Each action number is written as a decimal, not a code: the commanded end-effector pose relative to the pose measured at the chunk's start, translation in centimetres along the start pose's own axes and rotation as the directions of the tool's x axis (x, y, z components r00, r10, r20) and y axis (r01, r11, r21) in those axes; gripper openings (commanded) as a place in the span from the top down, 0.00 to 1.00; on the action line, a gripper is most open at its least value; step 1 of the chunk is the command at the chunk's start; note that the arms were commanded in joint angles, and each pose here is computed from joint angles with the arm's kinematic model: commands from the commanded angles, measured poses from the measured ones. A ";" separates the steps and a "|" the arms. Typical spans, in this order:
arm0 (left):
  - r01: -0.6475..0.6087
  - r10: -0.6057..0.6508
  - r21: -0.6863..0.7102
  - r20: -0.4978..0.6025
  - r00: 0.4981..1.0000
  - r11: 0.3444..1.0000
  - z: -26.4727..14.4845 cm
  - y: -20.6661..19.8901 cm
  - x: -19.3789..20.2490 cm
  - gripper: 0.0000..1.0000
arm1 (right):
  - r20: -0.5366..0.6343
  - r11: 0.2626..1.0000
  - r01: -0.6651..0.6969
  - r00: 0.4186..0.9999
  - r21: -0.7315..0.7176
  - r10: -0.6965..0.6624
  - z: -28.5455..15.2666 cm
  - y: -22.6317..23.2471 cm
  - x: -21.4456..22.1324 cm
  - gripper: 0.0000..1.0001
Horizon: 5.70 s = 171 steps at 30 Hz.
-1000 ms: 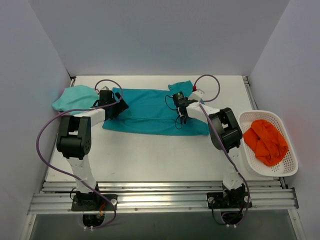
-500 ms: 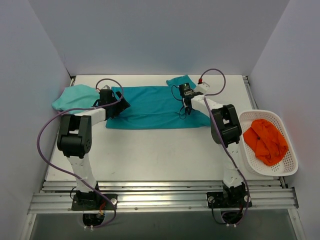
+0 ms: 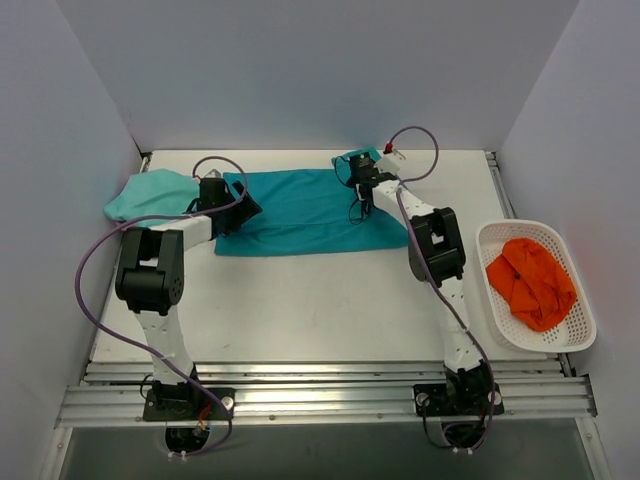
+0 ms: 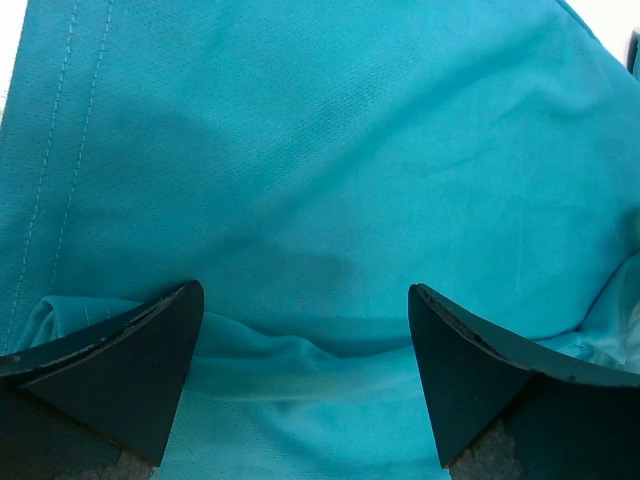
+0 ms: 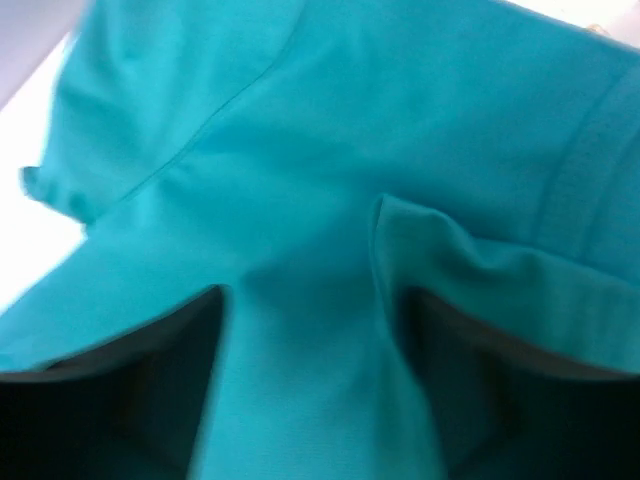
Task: Fold and stack the t-shirts
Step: Fold the tshirt
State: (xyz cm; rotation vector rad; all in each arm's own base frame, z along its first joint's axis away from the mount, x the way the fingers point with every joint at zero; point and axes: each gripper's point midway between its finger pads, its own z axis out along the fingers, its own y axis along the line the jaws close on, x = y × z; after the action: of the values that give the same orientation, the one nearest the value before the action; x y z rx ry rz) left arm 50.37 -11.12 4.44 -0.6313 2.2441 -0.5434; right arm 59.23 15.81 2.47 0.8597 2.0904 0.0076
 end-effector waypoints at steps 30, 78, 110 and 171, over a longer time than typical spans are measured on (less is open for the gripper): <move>-0.021 0.021 -0.020 -0.027 0.999 1.000 -4.0 -0.6 0.6 0.06 | -0.001 0.991 0.002 1.000 -0.135 -0.002 -10.4 -3.3 -0.6 1.00; -0.029 0.029 0.000 -0.054 0.998 1.000 -2.2 0.6 2.2 0.06 | -0.028 0.998 0.039 0.999 -0.054 -0.041 -5.4 -0.8 3.7 1.00; -0.115 0.160 -0.167 0.285 0.945 0.979 -9.8 -2.0 -11.8 0.06 | 0.237 0.971 -0.046 0.966 -0.235 0.103 -20.0 -9.2 -8.8 0.05; 0.228 -0.210 -0.125 0.148 0.967 0.966 -6.1 5.1 6.8 0.98 | -0.033 0.998 -0.046 0.998 0.032 0.047 -8.4 -18.7 4.3 1.00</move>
State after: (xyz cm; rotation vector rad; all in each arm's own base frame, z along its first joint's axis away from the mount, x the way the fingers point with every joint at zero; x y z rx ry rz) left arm 40.33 -9.80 2.27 -0.9950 2.0804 -0.4412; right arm 44.70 8.65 1.29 0.9131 1.9998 0.1661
